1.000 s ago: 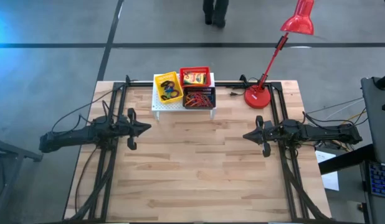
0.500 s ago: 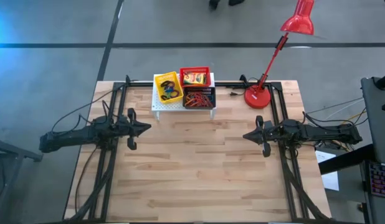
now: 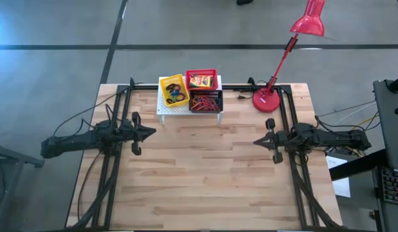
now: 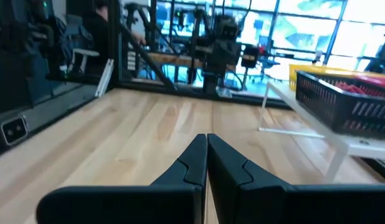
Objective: Pick & Place Office Desk Supplies
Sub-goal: Return to Home Position
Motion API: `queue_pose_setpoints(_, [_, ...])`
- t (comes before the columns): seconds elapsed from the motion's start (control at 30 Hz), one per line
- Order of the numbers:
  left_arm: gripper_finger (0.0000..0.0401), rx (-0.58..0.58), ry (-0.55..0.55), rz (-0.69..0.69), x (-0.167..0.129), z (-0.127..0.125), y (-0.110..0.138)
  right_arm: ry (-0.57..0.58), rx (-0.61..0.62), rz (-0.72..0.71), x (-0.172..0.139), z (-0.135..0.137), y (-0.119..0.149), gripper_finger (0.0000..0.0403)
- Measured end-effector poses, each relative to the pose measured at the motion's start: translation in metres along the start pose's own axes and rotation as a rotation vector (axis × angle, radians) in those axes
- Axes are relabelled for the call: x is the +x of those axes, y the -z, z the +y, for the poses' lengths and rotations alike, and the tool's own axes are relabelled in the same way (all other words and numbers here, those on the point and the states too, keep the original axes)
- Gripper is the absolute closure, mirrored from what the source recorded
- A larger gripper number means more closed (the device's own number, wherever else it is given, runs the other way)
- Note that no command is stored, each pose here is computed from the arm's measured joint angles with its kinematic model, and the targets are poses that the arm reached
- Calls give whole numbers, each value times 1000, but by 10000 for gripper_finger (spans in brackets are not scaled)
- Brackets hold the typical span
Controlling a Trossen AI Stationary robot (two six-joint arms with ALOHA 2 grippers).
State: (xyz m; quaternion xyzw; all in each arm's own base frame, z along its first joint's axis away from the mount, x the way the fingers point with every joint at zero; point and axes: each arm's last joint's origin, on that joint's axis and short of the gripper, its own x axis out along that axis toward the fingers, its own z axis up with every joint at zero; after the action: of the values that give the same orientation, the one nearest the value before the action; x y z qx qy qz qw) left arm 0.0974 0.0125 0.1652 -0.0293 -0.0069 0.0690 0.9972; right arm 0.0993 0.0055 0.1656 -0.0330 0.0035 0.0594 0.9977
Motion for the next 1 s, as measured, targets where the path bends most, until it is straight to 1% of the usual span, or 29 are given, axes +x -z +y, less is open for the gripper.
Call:
queue_pose_setpoints(0.17, [375, 0, 0, 0, 0, 0, 0, -15, -4, -49, -3, 2, -4, 395])
queue_pose_setpoints(0.23, [375, 0, 0, 0, 0, 0, 0, -25, -24, -43, -2, 2, -3, 395])
queue_pose_setpoints(0.37, [375, 0, 0, 0, 0, 0, 0, -27, -1, -45, -2, 2, -4, 395])
queue_pose_setpoints(0.57, [375, 0, 0, 0, 0, 0, 0, -16, -50, -43, -2, 2, -3, 394])
queue_pose_setpoints(0.8, [375, 1, 0, 0, 0, 0, 0, -3, 0, -39, -2, 1, -3, 394])
queue_pose_setpoints(1.0, [375, 2, 0, 0, 0, 0, 0, -3, 4, -32, -2, 1, -2, 394])
